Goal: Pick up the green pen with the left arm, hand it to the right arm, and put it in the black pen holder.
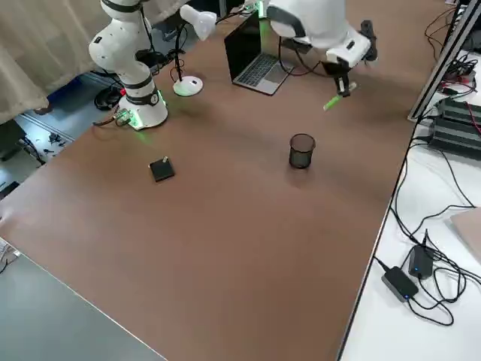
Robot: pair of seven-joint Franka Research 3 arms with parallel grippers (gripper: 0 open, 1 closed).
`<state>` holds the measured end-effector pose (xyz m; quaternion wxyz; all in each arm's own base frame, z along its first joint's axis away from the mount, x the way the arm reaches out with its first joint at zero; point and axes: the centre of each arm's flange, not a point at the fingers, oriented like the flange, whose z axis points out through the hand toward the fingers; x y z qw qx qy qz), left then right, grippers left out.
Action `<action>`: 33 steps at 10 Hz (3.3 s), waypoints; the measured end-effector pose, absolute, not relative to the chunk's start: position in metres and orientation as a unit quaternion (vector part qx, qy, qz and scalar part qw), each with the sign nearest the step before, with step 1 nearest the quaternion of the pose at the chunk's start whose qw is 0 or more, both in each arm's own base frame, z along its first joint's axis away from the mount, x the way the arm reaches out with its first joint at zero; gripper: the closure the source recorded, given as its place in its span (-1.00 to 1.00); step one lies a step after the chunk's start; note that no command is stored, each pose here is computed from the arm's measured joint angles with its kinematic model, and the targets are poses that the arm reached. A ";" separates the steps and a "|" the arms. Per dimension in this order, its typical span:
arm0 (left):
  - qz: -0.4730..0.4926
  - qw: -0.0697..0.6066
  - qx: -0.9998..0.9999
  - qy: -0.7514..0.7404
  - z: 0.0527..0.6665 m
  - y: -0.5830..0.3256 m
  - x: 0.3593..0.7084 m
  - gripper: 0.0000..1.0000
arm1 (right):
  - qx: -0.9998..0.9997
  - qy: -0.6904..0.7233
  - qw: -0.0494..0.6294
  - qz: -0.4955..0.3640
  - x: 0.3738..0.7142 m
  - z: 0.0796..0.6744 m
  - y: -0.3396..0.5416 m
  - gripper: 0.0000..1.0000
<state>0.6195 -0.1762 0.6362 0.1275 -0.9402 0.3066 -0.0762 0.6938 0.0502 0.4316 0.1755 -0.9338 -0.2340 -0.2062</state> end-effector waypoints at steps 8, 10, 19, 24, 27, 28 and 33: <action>-0.022 0.046 -0.997 0.050 0.660 -0.078 0.594 -1.00 | -0.912 -0.301 0.171 -0.220 0.668 0.333 -0.005 0.65; -0.025 0.029 -0.998 0.049 0.649 -0.081 0.578 -1.00 | -0.915 -0.299 0.176 -0.206 0.660 0.319 -0.006 0.65; -0.018 0.031 -0.998 0.053 0.628 -0.079 0.537 -1.00 | -0.917 -0.267 0.242 -0.174 0.668 0.368 0.018 -1.00; -0.016 0.027 -0.999 0.043 0.622 -0.079 0.542 -1.00 | -0.974 -0.159 0.149 -0.067 0.657 0.553 0.015 -1.00; -0.016 0.011 -0.999 0.033 0.623 -0.078 0.543 -1.00 | -0.995 -0.086 0.055 -0.022 0.619 0.606 -0.002 -1.00; -0.016 0.010 -0.999 0.031 0.624 -0.076 0.543 -1.00 | -0.997 -0.071 0.038 -0.011 0.607 0.620 -0.006 -1.00; -0.023 0.008 -0.999 0.029 0.630 -0.074 0.544 -1.00 | -1.000 -0.012 0.000 -0.005 0.577 0.656 -0.030 -1.00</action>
